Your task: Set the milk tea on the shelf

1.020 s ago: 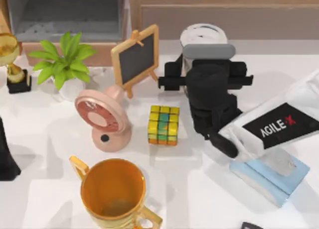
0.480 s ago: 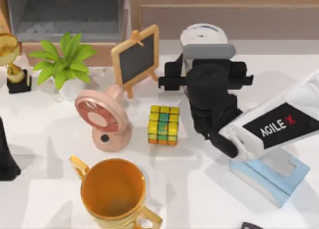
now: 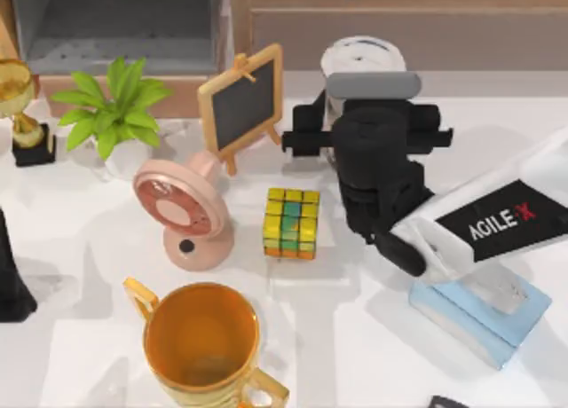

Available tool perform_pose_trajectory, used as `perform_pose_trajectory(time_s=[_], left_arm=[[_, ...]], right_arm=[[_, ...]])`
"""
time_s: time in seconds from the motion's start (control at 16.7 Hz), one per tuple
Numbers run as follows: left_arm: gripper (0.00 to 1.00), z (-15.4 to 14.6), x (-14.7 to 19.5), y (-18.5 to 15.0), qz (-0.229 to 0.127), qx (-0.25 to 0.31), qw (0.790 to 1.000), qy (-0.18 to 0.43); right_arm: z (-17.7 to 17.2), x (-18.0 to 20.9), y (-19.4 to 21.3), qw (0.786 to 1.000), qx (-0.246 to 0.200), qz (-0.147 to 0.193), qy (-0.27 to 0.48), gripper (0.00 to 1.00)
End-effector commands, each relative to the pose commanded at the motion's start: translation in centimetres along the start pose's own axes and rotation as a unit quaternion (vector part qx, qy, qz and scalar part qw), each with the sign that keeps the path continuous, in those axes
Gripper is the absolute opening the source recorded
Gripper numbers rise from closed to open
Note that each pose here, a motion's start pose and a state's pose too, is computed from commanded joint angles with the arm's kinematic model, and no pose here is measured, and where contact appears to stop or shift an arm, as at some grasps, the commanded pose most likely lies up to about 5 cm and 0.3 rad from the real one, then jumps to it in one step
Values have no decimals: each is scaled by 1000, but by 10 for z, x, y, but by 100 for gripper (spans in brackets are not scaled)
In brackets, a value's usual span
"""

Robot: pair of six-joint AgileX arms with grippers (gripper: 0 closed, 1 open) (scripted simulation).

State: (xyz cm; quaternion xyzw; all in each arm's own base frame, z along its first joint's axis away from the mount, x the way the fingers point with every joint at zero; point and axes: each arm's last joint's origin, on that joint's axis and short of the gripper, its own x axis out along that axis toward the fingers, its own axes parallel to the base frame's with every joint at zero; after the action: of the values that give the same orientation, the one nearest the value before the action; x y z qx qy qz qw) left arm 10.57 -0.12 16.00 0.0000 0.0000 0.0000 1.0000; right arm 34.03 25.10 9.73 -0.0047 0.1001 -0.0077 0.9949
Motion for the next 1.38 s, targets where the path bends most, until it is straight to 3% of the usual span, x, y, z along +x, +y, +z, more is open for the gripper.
perform_pose_trajectory(time_s=[0.18,0.66,1.02,1.38], left_arm=[[100,0,0,0,0,0,1000,0],[100,0,0,0,0,0,1000,0],[100,0,0,0,0,0,1000,0],[100,0,0,0,0,0,1000,0]], right_arm=[[16,0,3,1000,16,7,-20,0],[114,-1,-12,993,55,44,-92,0],[165,20,-71,995,34,33,-93,0],[189,41,-144,999,5,13,-50,0]])
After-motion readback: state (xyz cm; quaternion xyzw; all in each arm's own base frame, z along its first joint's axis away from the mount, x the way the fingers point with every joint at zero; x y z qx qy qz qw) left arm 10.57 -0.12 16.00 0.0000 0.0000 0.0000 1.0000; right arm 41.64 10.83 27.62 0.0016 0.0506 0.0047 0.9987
